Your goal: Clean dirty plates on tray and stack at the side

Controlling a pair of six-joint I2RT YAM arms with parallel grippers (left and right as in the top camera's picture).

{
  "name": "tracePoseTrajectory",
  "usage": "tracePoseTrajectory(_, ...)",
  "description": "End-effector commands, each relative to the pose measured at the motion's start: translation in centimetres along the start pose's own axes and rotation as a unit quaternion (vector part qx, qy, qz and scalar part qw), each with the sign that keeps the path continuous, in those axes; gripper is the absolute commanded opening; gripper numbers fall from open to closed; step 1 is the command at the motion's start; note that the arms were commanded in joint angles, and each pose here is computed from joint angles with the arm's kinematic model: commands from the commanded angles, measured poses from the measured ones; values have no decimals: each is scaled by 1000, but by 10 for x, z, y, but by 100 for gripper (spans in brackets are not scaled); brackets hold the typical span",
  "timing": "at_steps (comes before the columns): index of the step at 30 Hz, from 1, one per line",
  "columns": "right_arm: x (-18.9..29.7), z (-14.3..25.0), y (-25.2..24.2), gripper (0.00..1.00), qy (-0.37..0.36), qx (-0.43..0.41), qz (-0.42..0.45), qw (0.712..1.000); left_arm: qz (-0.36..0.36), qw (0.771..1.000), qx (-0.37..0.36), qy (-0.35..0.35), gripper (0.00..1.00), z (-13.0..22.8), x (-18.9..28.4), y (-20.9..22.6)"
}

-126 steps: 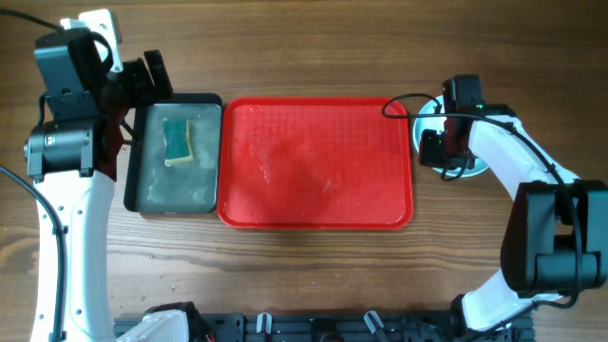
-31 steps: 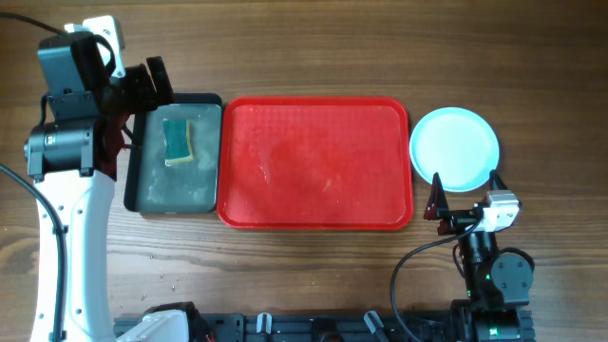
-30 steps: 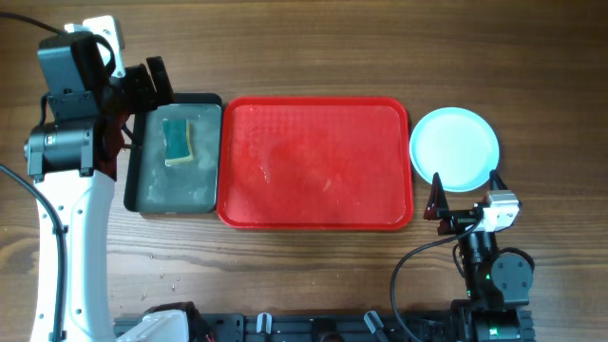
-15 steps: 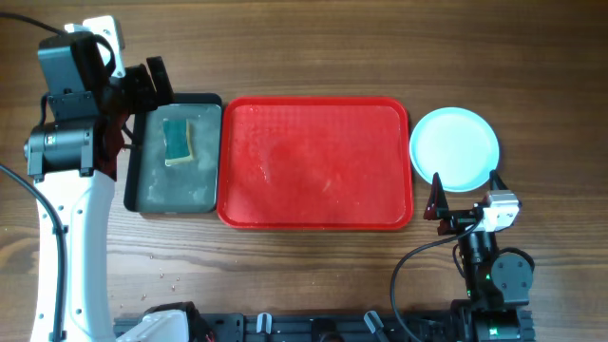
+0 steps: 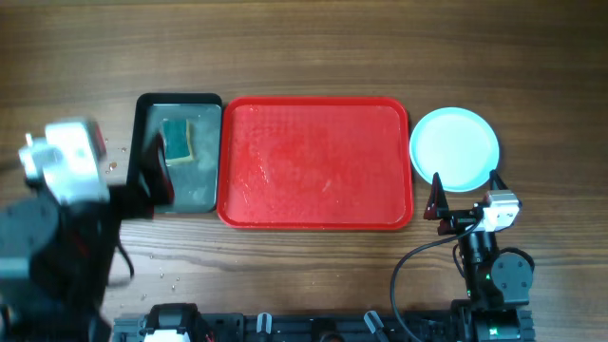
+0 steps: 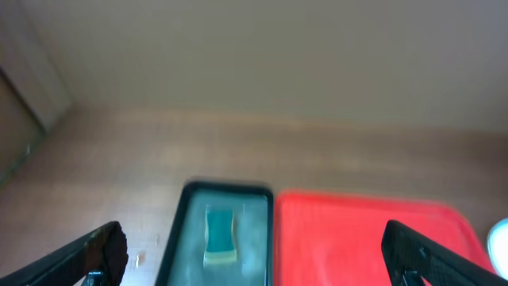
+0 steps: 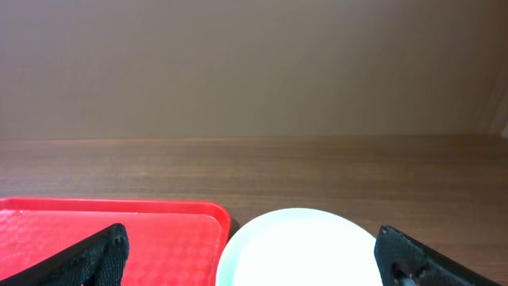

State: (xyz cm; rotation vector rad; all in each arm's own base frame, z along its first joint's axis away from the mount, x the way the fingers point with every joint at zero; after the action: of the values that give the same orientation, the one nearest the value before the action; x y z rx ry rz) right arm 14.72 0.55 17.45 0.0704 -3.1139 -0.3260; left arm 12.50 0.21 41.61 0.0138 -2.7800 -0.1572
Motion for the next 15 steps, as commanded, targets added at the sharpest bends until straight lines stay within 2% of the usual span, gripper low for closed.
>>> tracePoseTrajectory(1, 0, -2, -1, 100, -9, -9, 10, 1000, 17, 1000, 4, 8, 100, 46, 31, -7)
tracePoseTrajectory(5, 0, -2, -1, 100, -9, -9, 10, 1000, 13, 1000, 5, -25, 100, 103, 51, -12)
tracePoseTrajectory(10, 0, -2, -1, 100, -9, -10, 10, 1000, 13, 999, 5, -41, 100, 153, 38, -18)
tracePoseTrajectory(13, 0, -2, -1, 100, -9, -9, 10, 1000, 12, 999, 5, -52, 100, 154, 22, -19)
tracePoseTrajectory(15, 0, -2, -1, 100, -9, -10, 10, 1000, 12, 992, 5, -128, 100, 137, 12, -18)
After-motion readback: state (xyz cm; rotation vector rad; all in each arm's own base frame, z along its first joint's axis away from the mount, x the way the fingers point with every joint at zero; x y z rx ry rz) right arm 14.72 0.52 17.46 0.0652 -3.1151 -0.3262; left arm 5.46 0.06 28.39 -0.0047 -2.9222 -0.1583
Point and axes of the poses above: each gripper's point midway between its finger pads, its own x axis back along the fingers, its own y axis along the line the jaws close on, z = x × y, the point moved 10 cm from there along x, back along the fingers, and after that the axes turned 10 degrees about -x, right-handed, at the moved point
